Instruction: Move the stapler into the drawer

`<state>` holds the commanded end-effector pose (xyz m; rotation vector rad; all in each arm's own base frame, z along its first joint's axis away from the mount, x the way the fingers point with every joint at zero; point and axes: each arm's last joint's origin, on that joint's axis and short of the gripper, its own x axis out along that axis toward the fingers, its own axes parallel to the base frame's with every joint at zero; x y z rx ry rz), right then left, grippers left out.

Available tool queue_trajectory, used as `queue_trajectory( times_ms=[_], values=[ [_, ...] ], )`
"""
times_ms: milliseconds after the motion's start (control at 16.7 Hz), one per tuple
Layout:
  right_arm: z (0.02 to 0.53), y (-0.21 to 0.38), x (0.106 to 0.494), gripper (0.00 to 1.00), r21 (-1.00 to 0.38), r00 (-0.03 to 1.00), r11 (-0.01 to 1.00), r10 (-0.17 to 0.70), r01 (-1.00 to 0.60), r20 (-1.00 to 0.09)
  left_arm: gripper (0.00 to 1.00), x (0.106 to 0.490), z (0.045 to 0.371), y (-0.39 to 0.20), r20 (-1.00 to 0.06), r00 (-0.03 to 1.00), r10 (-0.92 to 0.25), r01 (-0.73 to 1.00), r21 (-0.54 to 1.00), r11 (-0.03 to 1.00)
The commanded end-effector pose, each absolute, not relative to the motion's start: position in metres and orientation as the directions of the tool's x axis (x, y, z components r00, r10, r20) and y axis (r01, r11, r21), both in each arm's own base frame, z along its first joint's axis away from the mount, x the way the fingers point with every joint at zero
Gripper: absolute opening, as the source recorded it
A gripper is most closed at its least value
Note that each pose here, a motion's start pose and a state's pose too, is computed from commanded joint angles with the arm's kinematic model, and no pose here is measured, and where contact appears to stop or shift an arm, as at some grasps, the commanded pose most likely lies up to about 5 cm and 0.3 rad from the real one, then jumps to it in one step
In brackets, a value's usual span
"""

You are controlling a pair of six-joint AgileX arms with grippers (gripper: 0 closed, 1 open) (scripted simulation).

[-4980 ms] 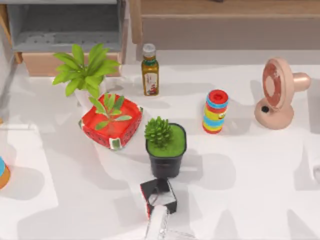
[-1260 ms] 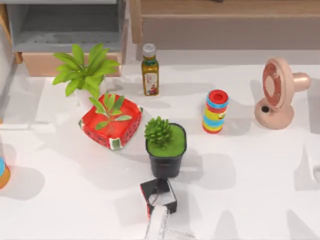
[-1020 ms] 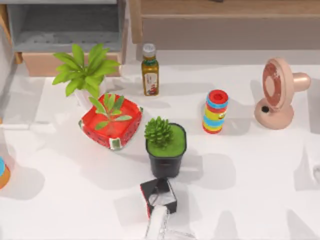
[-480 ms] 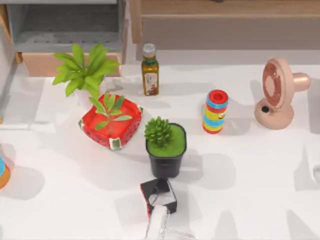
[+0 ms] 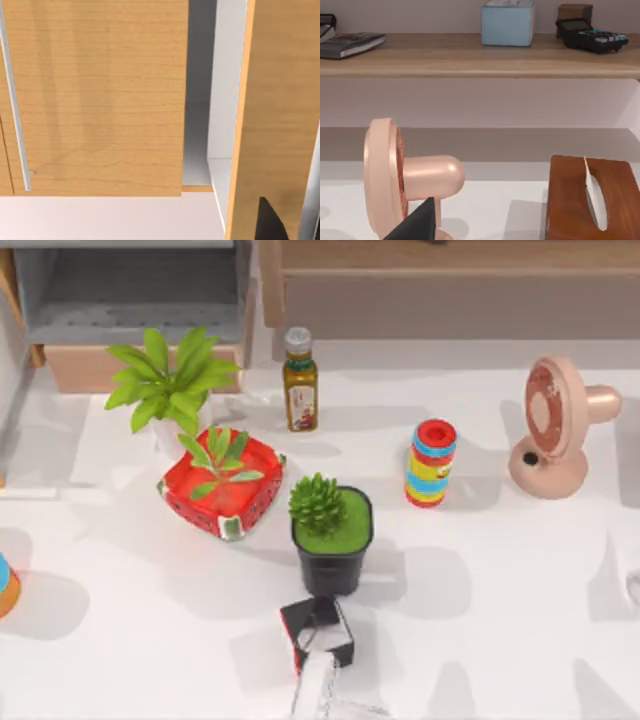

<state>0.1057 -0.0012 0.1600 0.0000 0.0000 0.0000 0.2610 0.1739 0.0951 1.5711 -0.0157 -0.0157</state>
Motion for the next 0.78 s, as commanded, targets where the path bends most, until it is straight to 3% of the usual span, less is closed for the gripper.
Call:
queue_trajectory(
  times_ms=[540,780],
  values=[
    [0.160,-0.001,0.106,1.00,0.000,1.000,1.000,0.000,0.000,0.000,0.00,0.261,0.091,0.174,-0.016,1.000,-0.019,0.016,1.000,0.016],
    [0.160,-0.001,0.106,1.00,0.000,1.000,1.000,0.000,0.000,0.000,0.00,0.291,0.093,0.175,-0.007,1.000,-0.026,0.007,1.000,0.009]
  ],
)
